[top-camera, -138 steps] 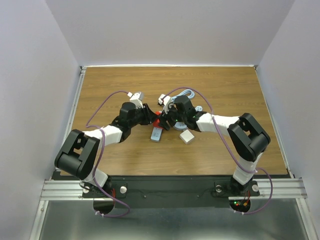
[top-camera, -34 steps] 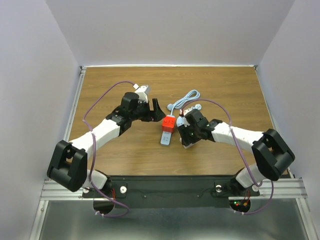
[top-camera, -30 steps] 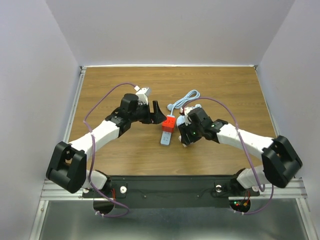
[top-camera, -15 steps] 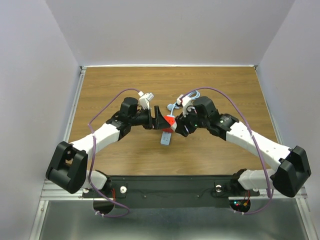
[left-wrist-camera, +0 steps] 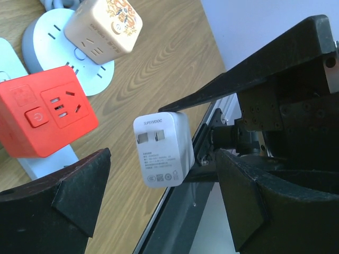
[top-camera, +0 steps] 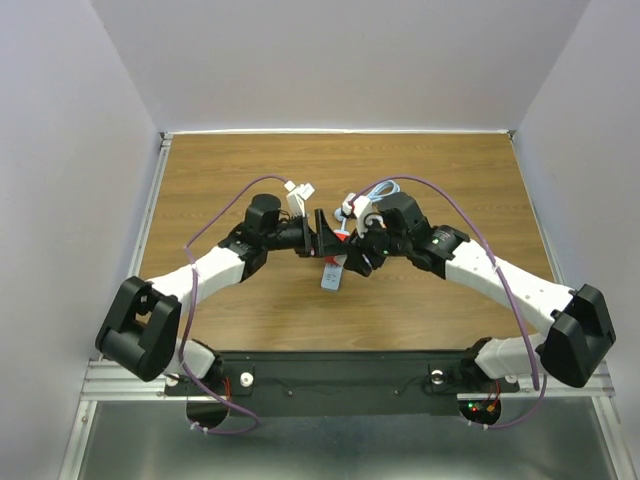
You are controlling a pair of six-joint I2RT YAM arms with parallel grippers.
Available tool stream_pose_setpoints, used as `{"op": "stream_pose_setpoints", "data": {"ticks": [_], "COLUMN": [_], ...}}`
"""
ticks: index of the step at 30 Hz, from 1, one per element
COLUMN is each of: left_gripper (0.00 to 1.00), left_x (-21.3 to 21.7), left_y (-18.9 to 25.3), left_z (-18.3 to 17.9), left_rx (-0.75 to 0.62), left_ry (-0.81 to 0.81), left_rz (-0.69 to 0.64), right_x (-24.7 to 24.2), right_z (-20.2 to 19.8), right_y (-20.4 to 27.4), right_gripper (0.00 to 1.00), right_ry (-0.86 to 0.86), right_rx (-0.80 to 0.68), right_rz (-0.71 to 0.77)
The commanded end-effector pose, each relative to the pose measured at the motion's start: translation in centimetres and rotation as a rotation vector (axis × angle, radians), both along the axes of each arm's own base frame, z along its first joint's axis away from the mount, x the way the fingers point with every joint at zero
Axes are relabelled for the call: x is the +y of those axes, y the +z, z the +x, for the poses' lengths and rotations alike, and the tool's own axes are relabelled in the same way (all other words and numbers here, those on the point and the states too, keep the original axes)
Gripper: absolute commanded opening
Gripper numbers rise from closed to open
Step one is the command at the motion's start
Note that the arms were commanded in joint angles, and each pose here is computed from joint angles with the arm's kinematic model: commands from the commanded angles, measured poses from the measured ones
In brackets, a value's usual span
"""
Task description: Insert the plug
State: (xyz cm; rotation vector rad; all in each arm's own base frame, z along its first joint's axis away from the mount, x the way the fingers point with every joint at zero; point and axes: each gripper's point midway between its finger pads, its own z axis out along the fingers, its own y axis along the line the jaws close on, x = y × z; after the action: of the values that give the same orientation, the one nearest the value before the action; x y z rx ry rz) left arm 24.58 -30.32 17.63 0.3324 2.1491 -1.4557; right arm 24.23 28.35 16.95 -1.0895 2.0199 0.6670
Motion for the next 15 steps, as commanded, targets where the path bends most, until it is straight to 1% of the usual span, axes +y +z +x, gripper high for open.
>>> {"op": "stream_pose_setpoints", "data": {"ticks": [1, 4, 6, 8, 9, 10, 11, 12, 13, 15], "left_gripper": [0.91, 0.91, 0.88, 0.83, 0.79, 0.73, 0.61, 0.54, 0.38, 0.20], "left_x": [-1.2, -1.6, -1.8, -2.1, -2.3, -2.5, -2.7, -2.9, -3.1, -3.3], "left_y": [1.0, 0.0, -0.1, -0.1, 0.0, 0.1, 0.4, 0.4, 0.8, 1.0], "left_z": [-0.3, -0.6, -0.7, -0.7, -1.0, -1.1, -1.0, -1.4, -1.4, -1.9], "left_rx": [-0.027, -0.006, 0.005, 0.006, 0.013, 0.012, 0.004, 0.006, -0.002, 0.000], "left_ry": [-0.050, -0.067, -0.080, -0.093, -0.105, -0.113, -0.120, -0.141, -0.152, -0.181], "left_rz": [-0.045, -0.038, -0.045, -0.060, -0.070, -0.076, -0.084, -0.089, -0.101, -0.118], "right_x": [1.4, 1.4, 1.5, 1.7, 1.8, 1.8, 1.8, 1.8, 1.7, 1.6], "right_z": [0.8, 0.9, 0.8, 0.6, 0.5, 0.5, 0.6, 0.7, 0.9, 1.2], "right_y": [3.7, 4.3, 4.6, 4.7, 4.7, 4.7, 4.6, 4.4, 4.4, 4.4], "right_gripper": [0.00, 0.00, 0.00, 0.00, 0.00, 0.00, 0.00, 0.00, 0.01, 0.05], "right_ry": [0.030, 0.030, 0.040, 0.052, 0.057, 0.060, 0.057, 0.051, 0.044, 0.024], "right_rx": [-0.096, -0.112, -0.118, -0.118, -0.115, -0.114, -0.114, -0.115, -0.117, -0.122], "right_rz": [0.070, 0.079, 0.086, 0.094, 0.097, 0.096, 0.092, 0.087, 0.085, 0.081]}}
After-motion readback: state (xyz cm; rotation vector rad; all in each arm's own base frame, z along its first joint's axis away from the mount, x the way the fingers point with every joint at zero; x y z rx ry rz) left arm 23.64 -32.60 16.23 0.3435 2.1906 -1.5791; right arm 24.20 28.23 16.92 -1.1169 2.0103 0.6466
